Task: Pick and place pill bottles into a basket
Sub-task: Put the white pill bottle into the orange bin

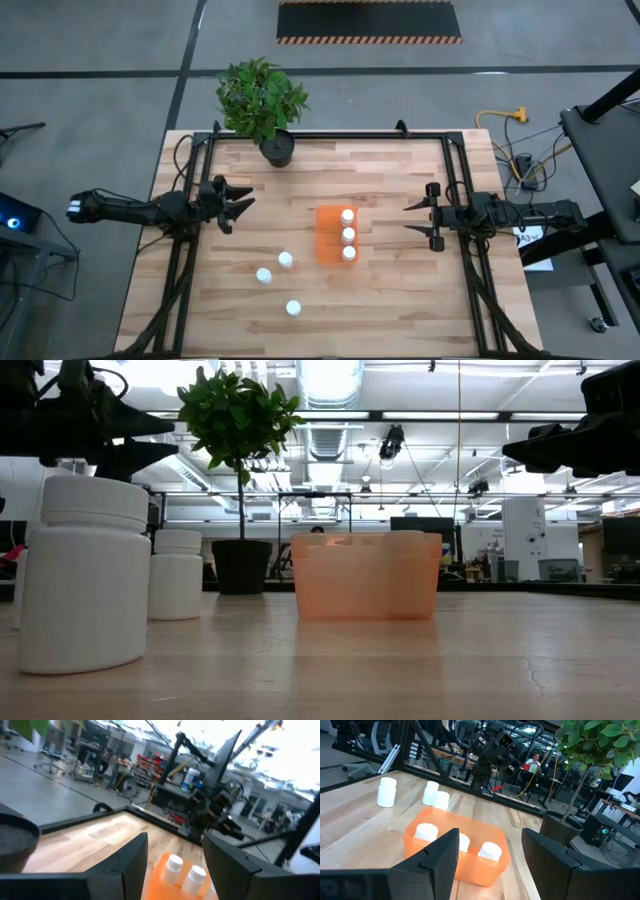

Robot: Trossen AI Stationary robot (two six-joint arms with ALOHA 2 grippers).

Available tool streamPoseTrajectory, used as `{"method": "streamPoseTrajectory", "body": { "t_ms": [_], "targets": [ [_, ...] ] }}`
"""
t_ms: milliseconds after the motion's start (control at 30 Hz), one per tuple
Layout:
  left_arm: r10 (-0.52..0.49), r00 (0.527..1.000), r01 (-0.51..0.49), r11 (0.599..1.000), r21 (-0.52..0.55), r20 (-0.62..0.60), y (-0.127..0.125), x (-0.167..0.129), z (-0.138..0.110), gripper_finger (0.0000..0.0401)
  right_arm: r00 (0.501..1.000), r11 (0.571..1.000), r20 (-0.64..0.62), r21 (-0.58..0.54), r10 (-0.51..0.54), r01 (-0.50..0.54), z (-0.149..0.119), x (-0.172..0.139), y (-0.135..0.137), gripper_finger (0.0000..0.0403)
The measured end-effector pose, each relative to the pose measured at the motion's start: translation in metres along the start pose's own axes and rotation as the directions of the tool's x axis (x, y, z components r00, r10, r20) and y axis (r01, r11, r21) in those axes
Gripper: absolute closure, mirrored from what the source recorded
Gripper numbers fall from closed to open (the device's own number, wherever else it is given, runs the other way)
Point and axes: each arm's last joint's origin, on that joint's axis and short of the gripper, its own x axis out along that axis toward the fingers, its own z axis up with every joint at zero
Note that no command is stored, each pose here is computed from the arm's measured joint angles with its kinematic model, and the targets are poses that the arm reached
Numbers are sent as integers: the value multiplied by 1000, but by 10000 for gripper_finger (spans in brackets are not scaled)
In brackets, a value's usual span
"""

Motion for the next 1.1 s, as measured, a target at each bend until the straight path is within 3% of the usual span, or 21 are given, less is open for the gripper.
{"method": "streamPoseTrajectory", "body": {
  "t_ms": [200, 267, 367, 433, 533, 700, 833, 1100],
  "targets": [
    [52, 982, -45, 998, -43, 182, -2, 0, 17, 228, 1000, 1000, 0, 0, 0, 0, 0, 0, 0, 197],
    [6, 979, 9, 998, -68, 205, -5, 0, 20, 228, 1000, 1000, 0, 0, 0, 0, 0, 0, 0, 197],
    [-179, 962, 199, 976, -83, 208, -12, 0, 23, 228, 1000, 1000, 0, 0, 0, 0, 0, 0, 0, 197],
    [-324, 917, 351, 932, -87, 231, -17, -1, 27, 228, 1000, 1000, 0, 0, 0, 0, 0, 0, 0, 197],
    [-514, 809, 549, 834, -54, 286, -25, -4, 35, 228, 1000, 1000, 0, 0, 0, 0, 0, 0, 0, 197],
    [-726, 603, 756, 652, 52, 331, -36, -9, 43, 228, 1000, 1000, 0, 0, 0, 0, 0, 0, 0, 197],
    [-808, 470, 837, 535, 110, 355, -44, -11, 44, 228, 1000, 1000, 0, 0, 0, 0, 0, 0, 0, 197],
    [-878, 336, 897, 408, 170, 340, -68, 0, 55, 228, 1000, 1000, 1, 0, 0, 0, 0, 0, 0, 197]
  ]
}}
